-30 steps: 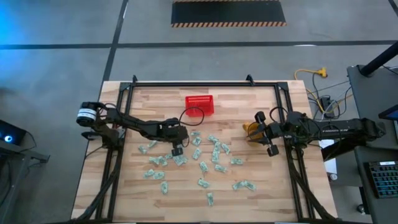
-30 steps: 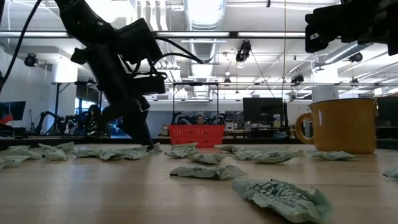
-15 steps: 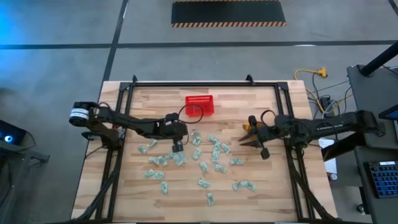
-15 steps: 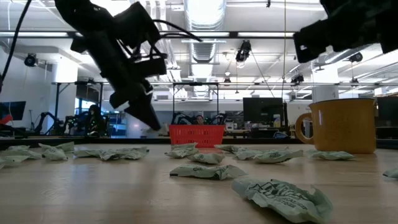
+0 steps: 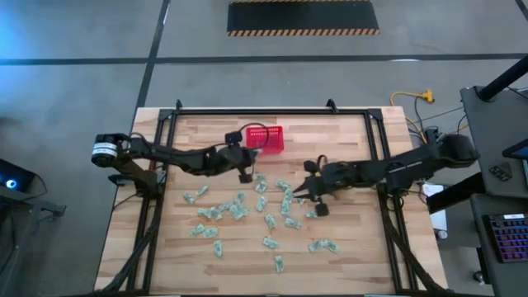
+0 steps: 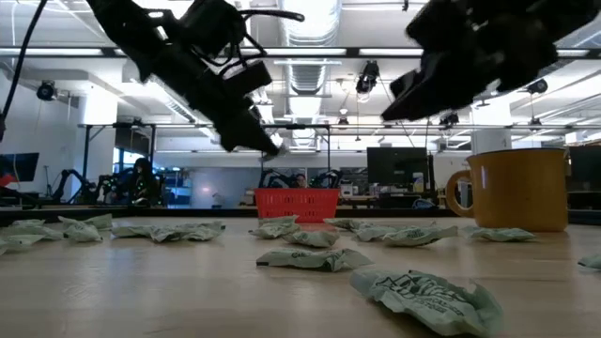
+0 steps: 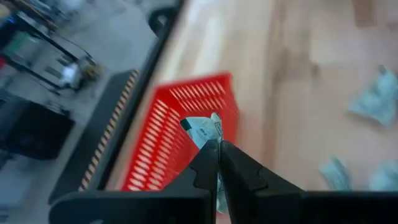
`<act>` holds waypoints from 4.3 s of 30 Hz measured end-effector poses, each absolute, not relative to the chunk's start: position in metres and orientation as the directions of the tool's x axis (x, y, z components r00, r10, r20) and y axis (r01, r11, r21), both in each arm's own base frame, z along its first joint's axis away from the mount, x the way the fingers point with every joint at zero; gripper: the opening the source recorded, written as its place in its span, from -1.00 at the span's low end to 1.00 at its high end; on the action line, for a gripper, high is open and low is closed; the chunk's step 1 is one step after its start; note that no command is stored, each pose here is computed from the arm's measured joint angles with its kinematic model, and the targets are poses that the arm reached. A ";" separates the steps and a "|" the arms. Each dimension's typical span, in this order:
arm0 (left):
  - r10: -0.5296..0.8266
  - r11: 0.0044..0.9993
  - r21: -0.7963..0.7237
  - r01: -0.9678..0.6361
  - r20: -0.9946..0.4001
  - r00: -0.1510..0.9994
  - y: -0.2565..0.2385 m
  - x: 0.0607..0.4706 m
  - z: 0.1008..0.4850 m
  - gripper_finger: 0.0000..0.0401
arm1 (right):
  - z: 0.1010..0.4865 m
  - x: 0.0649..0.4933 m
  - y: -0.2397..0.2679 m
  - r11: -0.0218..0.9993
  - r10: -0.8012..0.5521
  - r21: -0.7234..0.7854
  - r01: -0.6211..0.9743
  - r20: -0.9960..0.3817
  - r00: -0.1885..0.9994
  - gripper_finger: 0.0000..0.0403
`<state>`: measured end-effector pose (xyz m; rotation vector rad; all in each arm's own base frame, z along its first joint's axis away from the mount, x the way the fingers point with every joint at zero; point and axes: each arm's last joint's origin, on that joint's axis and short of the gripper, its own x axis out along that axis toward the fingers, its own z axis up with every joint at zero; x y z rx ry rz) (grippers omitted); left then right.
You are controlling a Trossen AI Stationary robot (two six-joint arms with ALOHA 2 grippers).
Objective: Pick and place Stevia / Truvia into bins
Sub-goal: Put the white stevia packet into the red bin
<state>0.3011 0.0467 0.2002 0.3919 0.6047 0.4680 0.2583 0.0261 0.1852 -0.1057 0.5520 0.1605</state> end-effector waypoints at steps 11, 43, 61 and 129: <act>0.572 0.796 0.498 -0.344 -0.433 0.696 0.090 0.305 0.199 -1.00 | 0.159 0.317 0.028 0.981 0.018 -0.135 -0.139 -0.651 0.759 -0.66; 0.511 0.841 0.444 -0.309 -0.462 0.725 0.113 0.302 0.194 -0.27 | 0.127 0.329 0.018 0.964 -0.228 -0.265 0.034 -0.751 0.620 -0.57; 0.352 0.924 0.290 -0.250 -0.388 0.852 0.038 0.245 0.275 -0.19 | 0.120 0.328 0.009 0.963 -0.253 -0.258 0.075 -0.777 0.576 -0.43; 0.164 0.986 0.130 -0.107 -0.605 0.779 -0.010 0.234 0.183 -0.19 | 0.210 0.348 -0.080 0.963 -0.227 -0.269 0.025 -0.756 0.614 -0.28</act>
